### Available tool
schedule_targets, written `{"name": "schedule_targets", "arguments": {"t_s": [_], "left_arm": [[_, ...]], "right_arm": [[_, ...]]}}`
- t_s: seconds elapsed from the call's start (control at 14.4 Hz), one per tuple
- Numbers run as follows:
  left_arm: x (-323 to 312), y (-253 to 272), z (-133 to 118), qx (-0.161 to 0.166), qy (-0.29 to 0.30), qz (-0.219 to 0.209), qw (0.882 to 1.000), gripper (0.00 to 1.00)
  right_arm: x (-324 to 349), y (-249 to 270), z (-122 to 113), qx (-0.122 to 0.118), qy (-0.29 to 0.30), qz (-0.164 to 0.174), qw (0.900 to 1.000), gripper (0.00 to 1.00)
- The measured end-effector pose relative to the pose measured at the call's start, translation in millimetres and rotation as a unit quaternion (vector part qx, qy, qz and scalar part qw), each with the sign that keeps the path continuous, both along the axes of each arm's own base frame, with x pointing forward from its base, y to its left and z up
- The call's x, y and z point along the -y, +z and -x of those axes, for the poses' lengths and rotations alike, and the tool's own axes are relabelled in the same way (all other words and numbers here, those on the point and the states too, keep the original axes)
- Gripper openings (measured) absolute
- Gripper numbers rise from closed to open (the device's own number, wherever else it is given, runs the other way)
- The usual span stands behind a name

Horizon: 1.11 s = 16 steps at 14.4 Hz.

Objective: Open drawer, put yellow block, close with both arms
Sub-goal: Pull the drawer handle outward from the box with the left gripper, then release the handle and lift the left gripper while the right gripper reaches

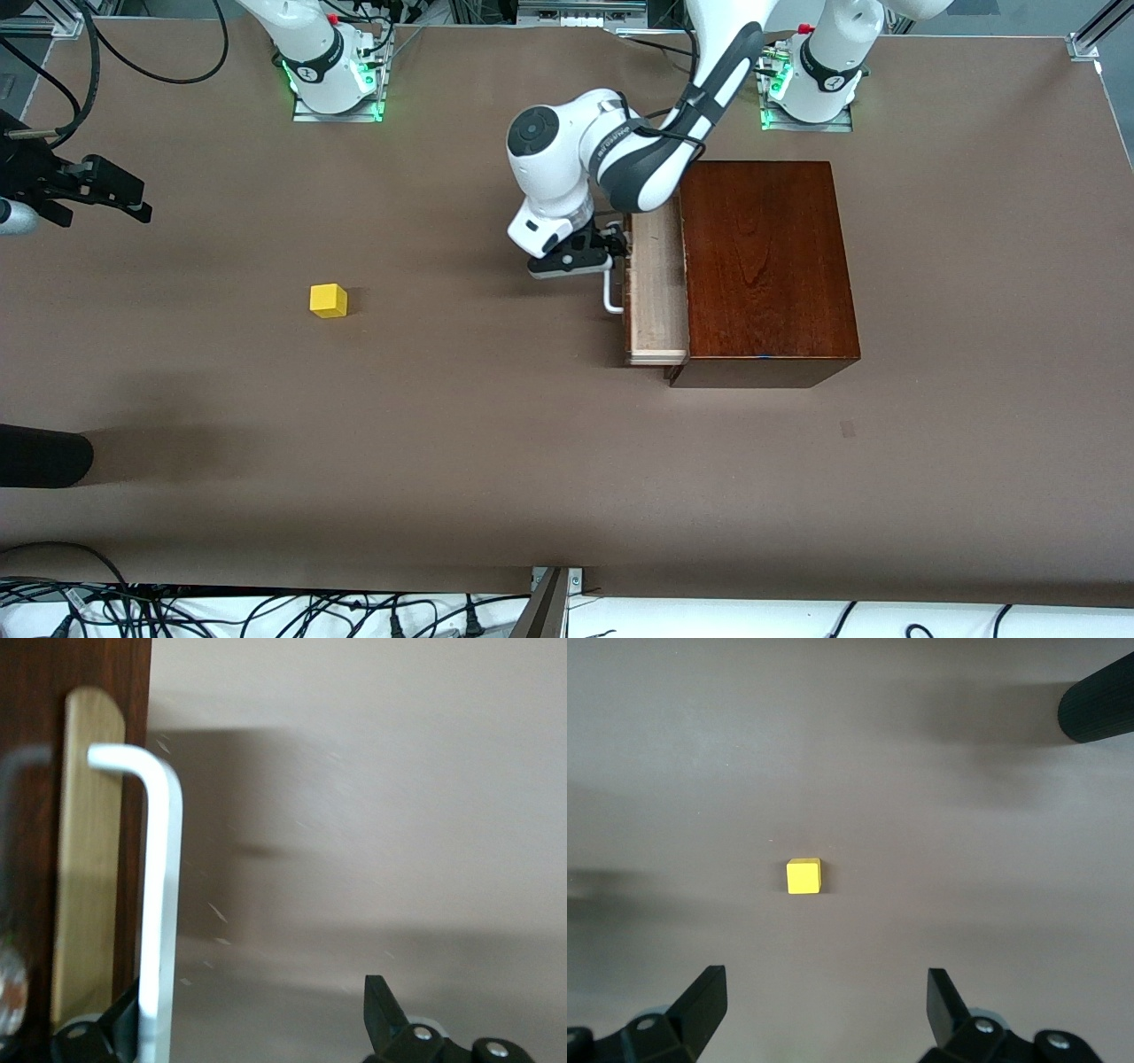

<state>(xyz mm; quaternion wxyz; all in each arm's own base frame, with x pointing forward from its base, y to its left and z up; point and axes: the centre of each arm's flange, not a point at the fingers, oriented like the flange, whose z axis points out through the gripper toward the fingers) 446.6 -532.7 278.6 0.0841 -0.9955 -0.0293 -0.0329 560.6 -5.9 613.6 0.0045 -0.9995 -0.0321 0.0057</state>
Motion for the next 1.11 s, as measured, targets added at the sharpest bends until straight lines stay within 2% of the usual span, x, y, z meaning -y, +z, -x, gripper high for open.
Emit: {"name": "schedule_targets", "arguments": {"t_s": [0.21,0.76,1.11], "left_arm": [[25.2,6.7,18.4,-0.006,0.006,0.021,1.000,1.00],[29.8,12.4,19.9,-0.009,0.009,0.020,1.000,1.00],[39.5,52.8,32.3,-0.018,0.009,0.020,1.000,1.00]], "right_arm": [[-0.1,-0.2,-0.1,0.000,0.000,0.000,1.000,1.00],[-0.1,-1.7,-0.9,-0.001,0.000,0.000,1.000,1.00],[-0.3,-2.3,-1.1,-0.002,0.000,0.000,1.000,1.00]]}}
